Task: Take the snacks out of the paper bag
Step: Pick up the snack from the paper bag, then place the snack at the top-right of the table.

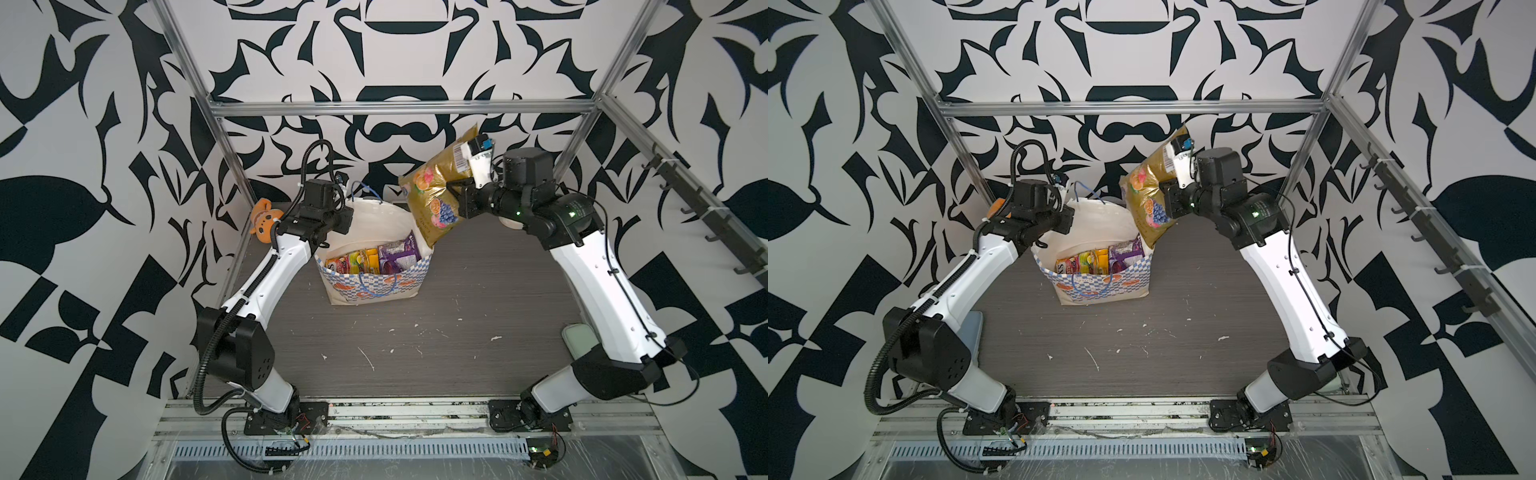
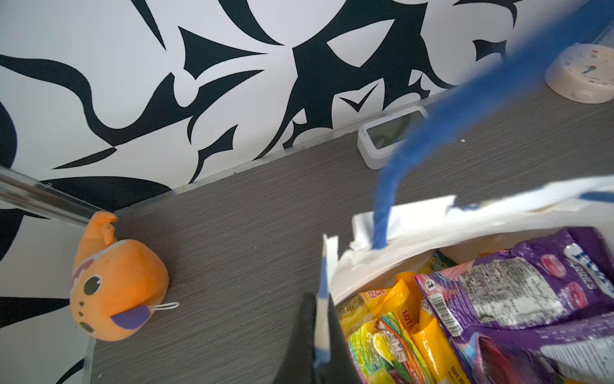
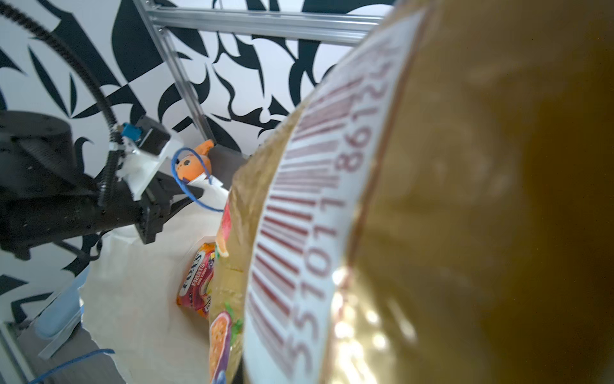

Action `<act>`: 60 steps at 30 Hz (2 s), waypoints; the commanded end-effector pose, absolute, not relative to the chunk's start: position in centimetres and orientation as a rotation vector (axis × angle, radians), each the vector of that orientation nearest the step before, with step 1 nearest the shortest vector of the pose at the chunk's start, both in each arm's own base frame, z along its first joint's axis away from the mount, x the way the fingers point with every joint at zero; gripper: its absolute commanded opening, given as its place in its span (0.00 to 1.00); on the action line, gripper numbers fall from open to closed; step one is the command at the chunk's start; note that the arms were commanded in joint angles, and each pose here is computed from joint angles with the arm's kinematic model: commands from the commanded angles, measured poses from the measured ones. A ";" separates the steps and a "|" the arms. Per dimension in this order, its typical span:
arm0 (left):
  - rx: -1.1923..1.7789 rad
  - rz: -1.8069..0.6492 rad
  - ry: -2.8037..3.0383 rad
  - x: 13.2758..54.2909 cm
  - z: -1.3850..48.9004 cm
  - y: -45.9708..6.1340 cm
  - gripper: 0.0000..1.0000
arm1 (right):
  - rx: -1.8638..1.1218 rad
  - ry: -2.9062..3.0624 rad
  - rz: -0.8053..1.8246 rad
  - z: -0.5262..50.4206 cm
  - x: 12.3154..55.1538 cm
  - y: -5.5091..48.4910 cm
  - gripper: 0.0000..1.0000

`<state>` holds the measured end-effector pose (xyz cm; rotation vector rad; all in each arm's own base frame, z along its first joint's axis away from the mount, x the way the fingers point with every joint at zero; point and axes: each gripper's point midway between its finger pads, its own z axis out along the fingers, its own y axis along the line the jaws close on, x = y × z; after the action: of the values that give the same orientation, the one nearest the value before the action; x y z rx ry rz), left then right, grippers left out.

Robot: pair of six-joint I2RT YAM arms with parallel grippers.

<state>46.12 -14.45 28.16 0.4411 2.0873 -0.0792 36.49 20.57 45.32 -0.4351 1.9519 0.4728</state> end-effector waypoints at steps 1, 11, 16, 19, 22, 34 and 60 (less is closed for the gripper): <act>0.369 -0.076 1.956 48.0 32.5 -13.9 0.00 | -0.282 1.656 0.548 54.7 35.3 17.6 0.00; 0.375 -0.100 1.944 47.8 33.1 -14.2 0.00 | 0.043 1.862 0.576 47.0 41.6 7.8 0.00; 0.381 -0.107 1.944 47.6 33.1 -14.2 0.00 | 0.105 1.971 0.635 40.5 44.7 5.3 0.00; 0.389 -0.117 1.945 47.5 33.0 -14.4 0.00 | 0.097 2.022 0.670 37.0 46.2 4.7 0.00; 0.393 -0.130 1.942 47.6 32.9 -14.6 0.00 | 0.041 2.046 0.736 34.5 47.5 5.6 0.00; 0.391 -0.184 1.923 47.6 33.0 -15.4 0.00 | -0.106 2.077 0.899 28.6 51.8 7.5 0.00; 0.413 -0.256 1.913 47.7 32.8 -16.5 0.00 | 0.079 2.404 0.479 15.4 53.4 -1.3 0.39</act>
<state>46.63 -15.73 28.27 0.4373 2.0773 -0.2022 52.65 0.52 12.99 0.0798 2.4362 0.5990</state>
